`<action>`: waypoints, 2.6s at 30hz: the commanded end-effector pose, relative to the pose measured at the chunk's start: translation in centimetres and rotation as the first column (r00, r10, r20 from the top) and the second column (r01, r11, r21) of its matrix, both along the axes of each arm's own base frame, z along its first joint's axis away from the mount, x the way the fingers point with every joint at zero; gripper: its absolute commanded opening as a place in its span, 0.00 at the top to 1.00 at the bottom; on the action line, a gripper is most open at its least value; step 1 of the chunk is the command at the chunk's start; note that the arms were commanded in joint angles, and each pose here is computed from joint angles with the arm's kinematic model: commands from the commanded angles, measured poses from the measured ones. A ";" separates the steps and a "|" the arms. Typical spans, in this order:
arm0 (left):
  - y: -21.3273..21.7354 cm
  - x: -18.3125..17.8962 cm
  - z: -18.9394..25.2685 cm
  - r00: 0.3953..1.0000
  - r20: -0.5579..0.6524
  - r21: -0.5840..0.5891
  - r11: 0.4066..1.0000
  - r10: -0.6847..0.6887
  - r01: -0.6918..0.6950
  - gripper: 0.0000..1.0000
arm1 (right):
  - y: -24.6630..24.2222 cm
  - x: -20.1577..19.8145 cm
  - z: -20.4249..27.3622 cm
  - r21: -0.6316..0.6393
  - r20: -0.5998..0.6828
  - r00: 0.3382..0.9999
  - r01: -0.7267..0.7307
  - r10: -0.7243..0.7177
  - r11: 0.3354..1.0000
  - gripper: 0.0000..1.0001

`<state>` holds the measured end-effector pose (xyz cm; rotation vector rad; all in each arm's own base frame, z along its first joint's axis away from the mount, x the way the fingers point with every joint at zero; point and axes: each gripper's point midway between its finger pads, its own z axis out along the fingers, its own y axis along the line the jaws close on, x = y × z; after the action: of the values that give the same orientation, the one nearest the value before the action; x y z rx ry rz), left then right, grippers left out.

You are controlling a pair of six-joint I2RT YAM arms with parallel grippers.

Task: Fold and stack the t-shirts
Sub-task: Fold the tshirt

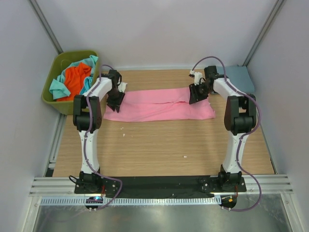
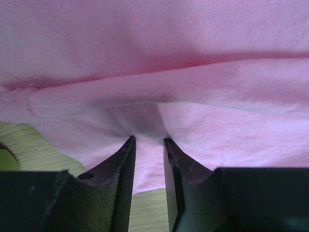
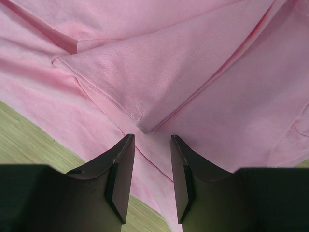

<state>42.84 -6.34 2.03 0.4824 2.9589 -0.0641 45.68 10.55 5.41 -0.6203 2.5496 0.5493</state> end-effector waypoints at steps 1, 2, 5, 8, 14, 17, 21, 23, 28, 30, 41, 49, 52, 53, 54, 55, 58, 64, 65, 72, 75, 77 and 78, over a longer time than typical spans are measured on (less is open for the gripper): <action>0.2 0.2 -0.5 1.000 0.011 0.005 1.000 0.020 -0.020 0.70 | 0.8 0.9 0.7 0.030 0.033 0.999 -0.024 0.023 0.999 0.59; 0.3 0.2 -0.6 1.000 0.012 0.008 1.000 0.020 -0.021 0.70 | 0.9 1.1 0.8 0.035 0.038 0.999 -0.022 0.021 0.999 0.60; 0.4 -0.1 -0.7 1.000 0.008 0.014 1.000 0.021 -0.021 0.70 | 1.1 1.5 0.8 0.042 0.042 0.999 -0.027 0.026 0.999 0.62; 0.5 -0.2 -0.8 1.000 0.006 0.018 1.000 0.023 -0.023 0.70 | 1.3 1.8 0.8 0.048 0.048 0.998 -0.032 0.030 0.998 0.63; 0.4 -0.7 -1.0 1.000 0.000 0.024 1.000 0.021 -0.021 0.70 | 2.2 2.5 1.2 0.065 0.070 0.996 -0.053 0.048 0.996 0.87; 0.6 -1.0 -1.1 1.000 -0.005 0.026 0.999 0.023 -0.022 0.70 | 2.3 3.2 2.3 0.065 0.101 0.994 -0.054 0.047 0.996 0.94; 0.6 -1.1 -1.0 1.000 -0.003 0.029 0.999 0.021 -0.021 0.70 | 2.3 4.3 4.0 0.066 0.152 0.988 -0.051 0.041 0.997 0.97; 0.5 -1.2 -1.1 1.000 -0.003 0.032 0.999 0.019 -0.019 0.70 | 2.7 5.1 5.0 0.083 0.181 0.983 -0.048 0.032 0.995 0.98; 0.1 -1.2 -0.8 1.000 0.002 0.033 0.999 0.008 -0.008 0.71 | 4.0 8.0 6.1 0.073 0.255 0.966 -0.066 0.045 0.995 0.99; 0.1 -1.3 -0.7 1.000 0.003 0.033 0.999 0.005 -0.005 0.70 | 4.9 8.8 5.3 0.061 0.262 0.963 -0.076 0.057 0.995 0.98; 1.0 -1.0 1.3 0.998 0.068 0.091 0.996 0.015 -0.021 0.70 | 7.3 9.6 10.4 0.015 0.397 0.917 -0.054 0.043 0.998 0.56; 0.8 0.2 3.8 0.991 0.135 0.080 0.997 0.002 -0.013 0.70 | 2.9 6.8 10.5 -0.022 0.398 0.914 0.086 -0.070 0.996 0.55; 0.6 0.8 4.5 0.990 0.143 0.074 0.997 -0.014 0.003 0.65 | 1.3 5.6 8.0 -0.057 0.355 0.928 0.138 -0.109 0.989 0.55; 0.5 0.9 4.5 0.990 0.141 0.069 0.998 -0.013 0.003 0.65 | 1.1 5.3 7.4 -0.071 0.346 0.931 0.147 -0.114 0.987 0.55; 0.4 0.9 4.5 0.990 0.138 0.059 0.998 -0.013 0.005 0.65 | 0.9 5.0 6.5 -0.080 0.328 0.938 0.148 -0.114 0.986 0.55; 0.3 0.8 4.3 0.991 0.131 0.055 0.999 -0.009 0.002 0.64 | 0.8 4.8 5.8 -0.084 0.313 0.943 0.149 -0.116 0.985 0.55; 0.1 0.4 3.8 0.994 0.113 0.045 0.999 -0.003 -0.002 0.64 | 0.5 5.0 4.9 -0.089 0.304 0.943 0.168 -0.134 0.982 0.55; 0.1 -1.6 1.7 0.998 0.061 0.058 0.998 -0.013 0.009 0.65 | 0.7 5.9 2.7 -0.095 0.265 0.953 0.179 -0.148 0.979 0.55; 0.0 -1.7 1.5 0.998 0.061 0.060 0.998 -0.011 0.007 0.65 | 0.6 6.0 2.4 -0.098 0.260 0.954 0.179 -0.149 0.979 0.55; 1.1 -4.1 -0.4 1.000 -0.010 0.131 0.991 -0.027 0.028 0.65 | 0.5 7.3 -1.1 -0.135 0.209 0.966 0.185 -0.154 0.973 0.55; 1.2 -5.4 0.0 0.999 -0.010 0.152 0.988 -0.040 0.041 0.65 | 0.4 8.8 -1.3 -0.142 0.228 0.960 0.197 -0.162 0.970 0.55; 1.0 -7.6 -0.7 0.998 -0.044 0.160 0.985 -0.053 0.059 0.65 | 0.4 9.8 -2.6 -0.147 0.225 0.958 0.213 -0.177 0.966 0.55; 0.8 -8.0 0.2 0.998 -0.020 0.164 0.984 -0.064 0.067 0.65 | 0.6 11.2 -1.6 -0.131 0.260 0.948 0.224 -0.184 0.966 0.55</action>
<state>37.43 -5.77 1.75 0.5445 2.9571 0.1201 53.88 11.11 2.94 -0.4831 2.4544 0.2306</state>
